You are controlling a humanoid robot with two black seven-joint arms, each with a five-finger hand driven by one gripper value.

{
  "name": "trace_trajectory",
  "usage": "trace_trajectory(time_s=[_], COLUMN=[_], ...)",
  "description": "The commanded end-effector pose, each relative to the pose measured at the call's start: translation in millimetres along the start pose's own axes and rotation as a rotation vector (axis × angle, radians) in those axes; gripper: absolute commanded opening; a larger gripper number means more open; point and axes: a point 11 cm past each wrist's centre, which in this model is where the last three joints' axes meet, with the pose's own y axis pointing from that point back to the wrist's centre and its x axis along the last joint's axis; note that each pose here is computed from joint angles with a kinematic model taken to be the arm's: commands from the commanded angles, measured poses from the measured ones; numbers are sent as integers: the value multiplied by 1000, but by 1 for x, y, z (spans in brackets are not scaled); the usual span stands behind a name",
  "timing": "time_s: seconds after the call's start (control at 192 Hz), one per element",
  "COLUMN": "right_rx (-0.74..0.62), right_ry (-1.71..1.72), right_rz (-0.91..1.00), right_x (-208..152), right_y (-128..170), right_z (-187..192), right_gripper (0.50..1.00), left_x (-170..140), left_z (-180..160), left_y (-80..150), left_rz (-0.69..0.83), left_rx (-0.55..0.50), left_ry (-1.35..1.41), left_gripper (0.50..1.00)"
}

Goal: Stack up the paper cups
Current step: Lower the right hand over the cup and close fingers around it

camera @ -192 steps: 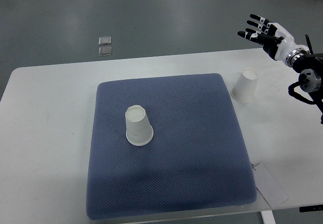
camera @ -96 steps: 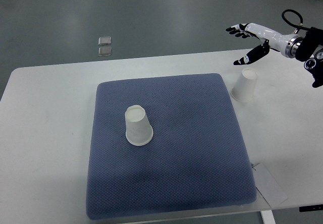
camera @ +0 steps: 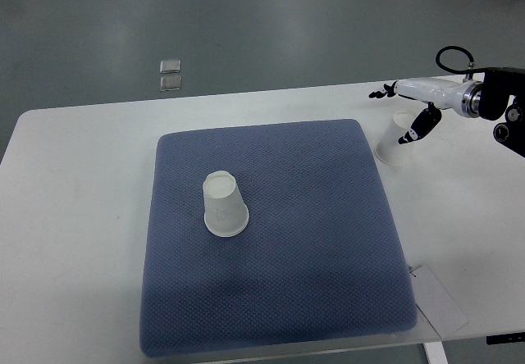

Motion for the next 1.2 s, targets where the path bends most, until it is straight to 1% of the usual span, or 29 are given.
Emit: trace_trajectory(time_s=[0.0, 0.412, 0.558, 0.907, 1.053, 1.089, 1.115, 1.193], right_rx=[-23, -101, -113, -91, -93, -93, -97, -97], right_ry=[41, 63, 80, 77, 75, 76, 76, 82], right_rz=[8, 36, 21, 14, 12, 10, 9, 2], right_x=[-6, -9, -16, -21, -22, -22, -23, -26], right_y=[-1, -5, -7, -17, -19, -20, -20, -22], right_z=[6, 29, 33, 22, 21, 21, 22, 21], right_gripper=[913, 911, 907, 893, 868, 856, 836, 811], left_x=[0, 0, 0, 0, 0, 0, 0, 0], left_z=[0, 0, 0, 0, 0, 0, 0, 0], left_y=[0, 0, 0, 0, 0, 0, 0, 0], left_rz=[0, 0, 0, 0, 0, 0, 0, 0], left_rx=[0, 0, 0, 0, 0, 0, 0, 0], left_ry=[0, 0, 1, 1, 1, 1, 0, 1], left_gripper=[1000, 1000, 1000, 1000, 1000, 1000, 1000, 1000])
